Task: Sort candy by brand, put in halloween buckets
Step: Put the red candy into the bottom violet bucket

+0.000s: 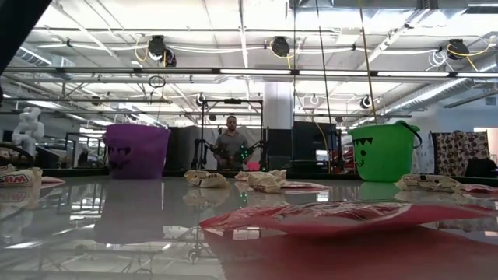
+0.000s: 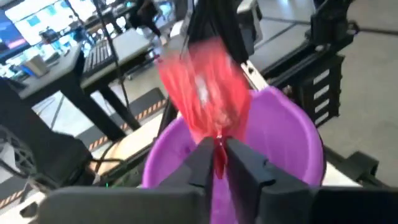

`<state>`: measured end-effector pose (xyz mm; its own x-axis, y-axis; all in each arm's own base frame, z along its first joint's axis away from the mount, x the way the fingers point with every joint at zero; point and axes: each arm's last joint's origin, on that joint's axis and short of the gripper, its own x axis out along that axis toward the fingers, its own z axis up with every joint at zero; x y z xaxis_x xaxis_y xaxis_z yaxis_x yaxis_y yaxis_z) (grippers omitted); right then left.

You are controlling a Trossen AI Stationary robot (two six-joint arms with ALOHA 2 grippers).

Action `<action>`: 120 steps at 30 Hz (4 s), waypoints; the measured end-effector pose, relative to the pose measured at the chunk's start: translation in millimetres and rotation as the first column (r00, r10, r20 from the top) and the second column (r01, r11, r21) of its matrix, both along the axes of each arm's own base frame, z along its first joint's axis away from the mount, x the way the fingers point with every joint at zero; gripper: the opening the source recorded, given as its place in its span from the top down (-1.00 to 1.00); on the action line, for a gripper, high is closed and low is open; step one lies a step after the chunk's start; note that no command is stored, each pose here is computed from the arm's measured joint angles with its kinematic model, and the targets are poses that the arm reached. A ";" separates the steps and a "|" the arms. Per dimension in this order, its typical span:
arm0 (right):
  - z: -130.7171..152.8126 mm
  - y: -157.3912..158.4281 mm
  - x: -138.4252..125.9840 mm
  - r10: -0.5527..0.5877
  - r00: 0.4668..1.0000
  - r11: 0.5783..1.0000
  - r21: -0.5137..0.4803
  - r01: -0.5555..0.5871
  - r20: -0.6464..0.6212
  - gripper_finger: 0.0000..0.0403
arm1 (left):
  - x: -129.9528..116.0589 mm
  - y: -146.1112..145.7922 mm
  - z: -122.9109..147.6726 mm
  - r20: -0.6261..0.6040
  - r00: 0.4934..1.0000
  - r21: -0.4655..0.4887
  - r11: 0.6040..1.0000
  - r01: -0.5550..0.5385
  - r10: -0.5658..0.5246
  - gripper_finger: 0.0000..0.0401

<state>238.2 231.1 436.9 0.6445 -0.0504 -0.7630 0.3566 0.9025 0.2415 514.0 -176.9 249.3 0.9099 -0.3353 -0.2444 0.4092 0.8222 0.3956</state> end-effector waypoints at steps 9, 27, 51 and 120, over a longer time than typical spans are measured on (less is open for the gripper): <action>-1.3 1.1 0.2 0.003 1.000 1.000 -0.006 -0.003 -0.004 0.23 | -5.4 4.6 5.0 -0.060 0.997 0.034 0.999 -0.039 0.041 0.13; 3.0 -7.2 5.2 0.065 0.990 0.931 -0.364 -0.016 0.124 0.23 | -115.7 50.1 87.1 -0.567 0.756 0.267 0.941 -0.207 0.327 0.04; -23.8 -13.4 47.0 0.035 0.998 0.859 -0.512 -0.006 0.048 0.23 | -313.9 116.0 25.3 -0.827 0.117 0.366 0.685 -0.630 0.549 0.31; -45.3 -25.9 84.0 0.063 0.995 0.871 -0.482 -0.091 -0.074 0.23 | -250.2 155.6 -12.0 -0.480 0.792 -0.701 0.379 -0.605 0.376 0.99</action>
